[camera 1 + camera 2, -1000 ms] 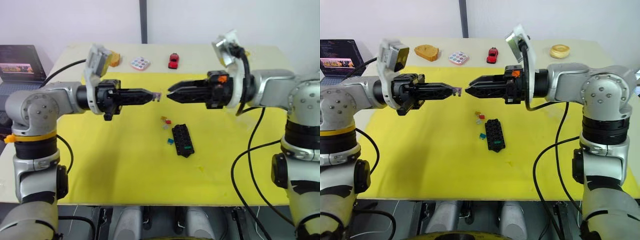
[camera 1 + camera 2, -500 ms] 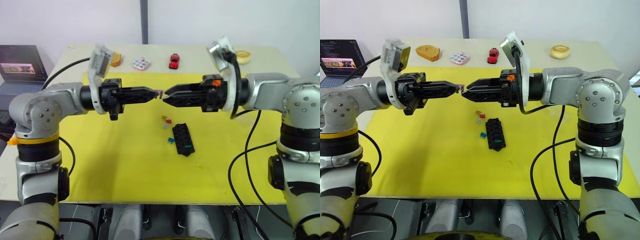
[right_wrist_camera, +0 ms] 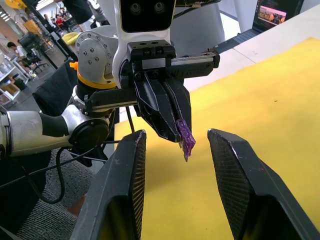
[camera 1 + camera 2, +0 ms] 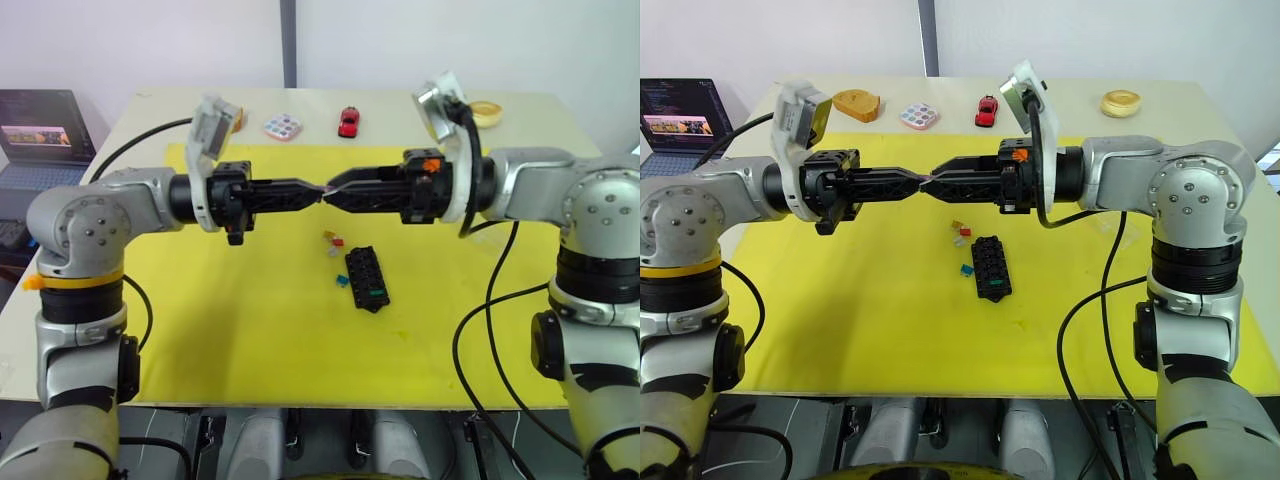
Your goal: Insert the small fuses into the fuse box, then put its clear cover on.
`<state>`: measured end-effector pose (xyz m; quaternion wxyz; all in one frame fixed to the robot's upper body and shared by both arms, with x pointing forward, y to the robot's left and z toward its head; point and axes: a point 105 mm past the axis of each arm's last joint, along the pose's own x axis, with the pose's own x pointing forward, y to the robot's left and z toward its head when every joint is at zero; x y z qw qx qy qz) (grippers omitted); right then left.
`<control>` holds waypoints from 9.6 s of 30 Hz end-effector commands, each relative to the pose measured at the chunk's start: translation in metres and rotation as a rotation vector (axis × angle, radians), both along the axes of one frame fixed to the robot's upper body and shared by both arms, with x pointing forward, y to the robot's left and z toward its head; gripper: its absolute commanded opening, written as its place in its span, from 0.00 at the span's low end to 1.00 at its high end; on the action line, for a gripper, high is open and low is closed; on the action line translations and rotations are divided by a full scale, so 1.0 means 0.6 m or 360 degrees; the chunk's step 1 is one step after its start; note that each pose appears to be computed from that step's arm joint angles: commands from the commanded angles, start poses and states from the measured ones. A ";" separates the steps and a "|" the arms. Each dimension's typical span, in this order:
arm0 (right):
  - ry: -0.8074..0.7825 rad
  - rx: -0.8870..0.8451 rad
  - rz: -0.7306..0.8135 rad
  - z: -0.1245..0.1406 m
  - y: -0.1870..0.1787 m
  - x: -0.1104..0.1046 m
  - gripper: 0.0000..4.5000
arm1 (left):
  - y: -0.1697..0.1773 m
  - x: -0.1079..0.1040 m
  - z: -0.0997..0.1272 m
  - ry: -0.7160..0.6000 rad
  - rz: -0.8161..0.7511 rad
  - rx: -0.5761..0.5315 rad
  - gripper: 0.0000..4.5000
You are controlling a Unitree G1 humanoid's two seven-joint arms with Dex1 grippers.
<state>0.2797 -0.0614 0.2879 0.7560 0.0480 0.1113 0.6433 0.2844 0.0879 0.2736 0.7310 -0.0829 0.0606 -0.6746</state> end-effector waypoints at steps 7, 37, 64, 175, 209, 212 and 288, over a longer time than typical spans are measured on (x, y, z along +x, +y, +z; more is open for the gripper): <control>-0.0062 0.0053 0.0027 0.016 0.001 -0.010 0.01 | -0.002 -0.011 0.011 -0.0084 -0.0025 -0.0014 0.00; -0.0750 -0.0420 0.0297 -0.177 -0.103 0.011 0.00 | 0.007 -0.048 -0.182 -0.0437 0.0134 0.0527 0.98; -0.0735 -0.0497 0.0329 -0.223 -0.120 0.031 0.00 | 0.005 -0.054 -0.201 -0.0410 0.0141 0.0559 0.98; -0.0470 -0.0475 0.0238 -0.262 -0.117 0.016 0.01 | 0.039 -0.055 -0.194 -0.0315 0.0150 0.0644 1.00; -0.0366 -0.0302 -0.0803 -0.128 -0.314 0.078 0.12 | 0.269 0.024 -0.138 -0.0194 0.1032 0.0648 1.00; -0.0401 -0.0352 -0.1150 -0.126 -0.407 0.087 0.40 | 0.322 0.028 -0.138 -0.0165 0.1194 0.0644 1.00; -0.0053 -0.0462 0.0097 -0.164 -0.077 -0.124 0.98 | -0.025 -0.014 -0.305 0.0331 -0.0674 0.0800 1.00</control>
